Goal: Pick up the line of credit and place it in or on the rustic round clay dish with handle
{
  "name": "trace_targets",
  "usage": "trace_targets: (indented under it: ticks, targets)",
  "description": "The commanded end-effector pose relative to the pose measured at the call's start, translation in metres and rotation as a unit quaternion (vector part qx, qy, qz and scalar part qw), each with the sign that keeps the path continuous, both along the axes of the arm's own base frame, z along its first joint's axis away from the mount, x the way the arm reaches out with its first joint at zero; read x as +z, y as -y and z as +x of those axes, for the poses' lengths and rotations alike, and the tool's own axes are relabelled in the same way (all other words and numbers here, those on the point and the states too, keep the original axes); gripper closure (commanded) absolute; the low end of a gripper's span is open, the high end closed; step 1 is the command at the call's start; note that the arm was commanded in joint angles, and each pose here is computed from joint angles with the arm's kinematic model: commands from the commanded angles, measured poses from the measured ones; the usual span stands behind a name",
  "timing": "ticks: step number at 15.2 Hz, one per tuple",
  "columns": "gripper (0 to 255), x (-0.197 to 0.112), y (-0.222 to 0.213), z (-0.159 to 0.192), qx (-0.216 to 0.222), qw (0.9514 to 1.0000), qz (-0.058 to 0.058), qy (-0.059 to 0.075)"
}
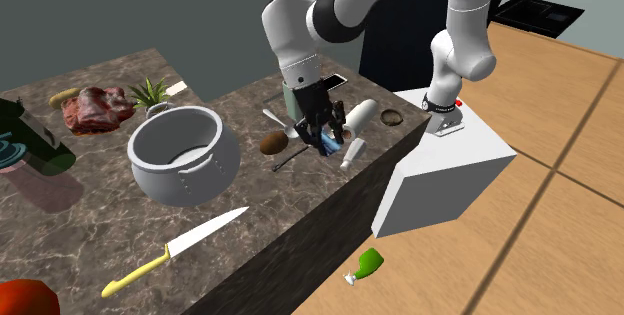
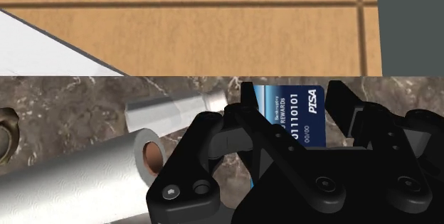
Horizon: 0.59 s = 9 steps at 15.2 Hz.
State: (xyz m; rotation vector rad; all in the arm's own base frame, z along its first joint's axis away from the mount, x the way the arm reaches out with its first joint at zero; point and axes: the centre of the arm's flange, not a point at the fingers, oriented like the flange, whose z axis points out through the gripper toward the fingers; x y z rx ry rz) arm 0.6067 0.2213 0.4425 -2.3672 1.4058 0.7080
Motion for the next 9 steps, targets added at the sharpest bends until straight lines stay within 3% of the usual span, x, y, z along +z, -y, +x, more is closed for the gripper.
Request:
trace_targets:
  ticks: [1,9]
  targets:
    - [255,-0.001,0.012,-0.022,0.0,1.0,0.0,0.0]
    - [255,0.004,0.061,-0.115,0.0,1.0,0.0,0.0]
